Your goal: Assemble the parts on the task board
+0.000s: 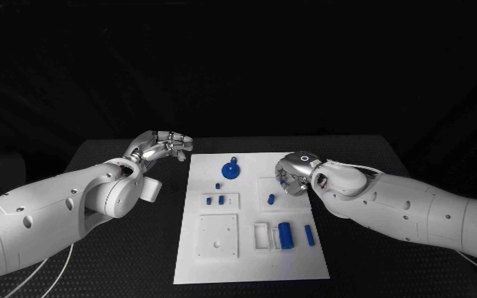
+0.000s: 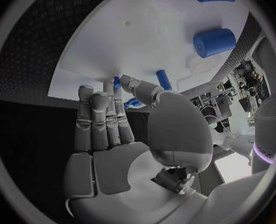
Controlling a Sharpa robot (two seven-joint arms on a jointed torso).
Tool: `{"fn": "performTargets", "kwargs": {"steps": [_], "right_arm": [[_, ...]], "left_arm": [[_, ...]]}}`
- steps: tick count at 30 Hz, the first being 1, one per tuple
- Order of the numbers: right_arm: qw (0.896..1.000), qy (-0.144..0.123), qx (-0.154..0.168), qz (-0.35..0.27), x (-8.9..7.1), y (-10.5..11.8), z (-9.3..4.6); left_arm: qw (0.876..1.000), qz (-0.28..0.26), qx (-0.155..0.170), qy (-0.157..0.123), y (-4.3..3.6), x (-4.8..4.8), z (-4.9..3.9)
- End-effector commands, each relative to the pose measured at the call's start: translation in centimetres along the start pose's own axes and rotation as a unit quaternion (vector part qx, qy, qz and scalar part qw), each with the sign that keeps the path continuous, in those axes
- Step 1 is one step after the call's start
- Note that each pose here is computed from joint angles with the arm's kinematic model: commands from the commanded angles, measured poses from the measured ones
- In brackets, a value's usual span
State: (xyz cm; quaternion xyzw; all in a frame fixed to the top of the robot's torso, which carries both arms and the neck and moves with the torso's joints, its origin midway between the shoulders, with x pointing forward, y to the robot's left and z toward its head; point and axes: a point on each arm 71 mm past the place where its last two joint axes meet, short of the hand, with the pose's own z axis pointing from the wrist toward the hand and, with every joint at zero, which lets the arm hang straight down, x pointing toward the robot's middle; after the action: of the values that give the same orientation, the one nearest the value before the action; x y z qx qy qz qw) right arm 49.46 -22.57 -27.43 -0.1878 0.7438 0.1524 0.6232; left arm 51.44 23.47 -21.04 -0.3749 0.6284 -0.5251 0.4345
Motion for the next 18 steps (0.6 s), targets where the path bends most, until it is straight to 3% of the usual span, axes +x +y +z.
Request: {"fn": "performTargets", "kwargs": {"steps": [1,13,18], "right_arm": [[1.000,0.027,-0.004,-0.010,1.16,0.27,-0.14],[0.999,0.036,-0.004,-0.032,1.76,0.53,-0.13],[0.999,0.029,-0.004,-0.040,1.76,0.76,-0.18]], "left_arm": [[1.000,-0.006,0.004,0.005,-0.17,0.16,0.05],[1.000,-0.006,0.002,0.006,-0.13,0.18,0.08],[1.000,-0.005,0.002,0.005,-0.13,0.20,0.11]]}}
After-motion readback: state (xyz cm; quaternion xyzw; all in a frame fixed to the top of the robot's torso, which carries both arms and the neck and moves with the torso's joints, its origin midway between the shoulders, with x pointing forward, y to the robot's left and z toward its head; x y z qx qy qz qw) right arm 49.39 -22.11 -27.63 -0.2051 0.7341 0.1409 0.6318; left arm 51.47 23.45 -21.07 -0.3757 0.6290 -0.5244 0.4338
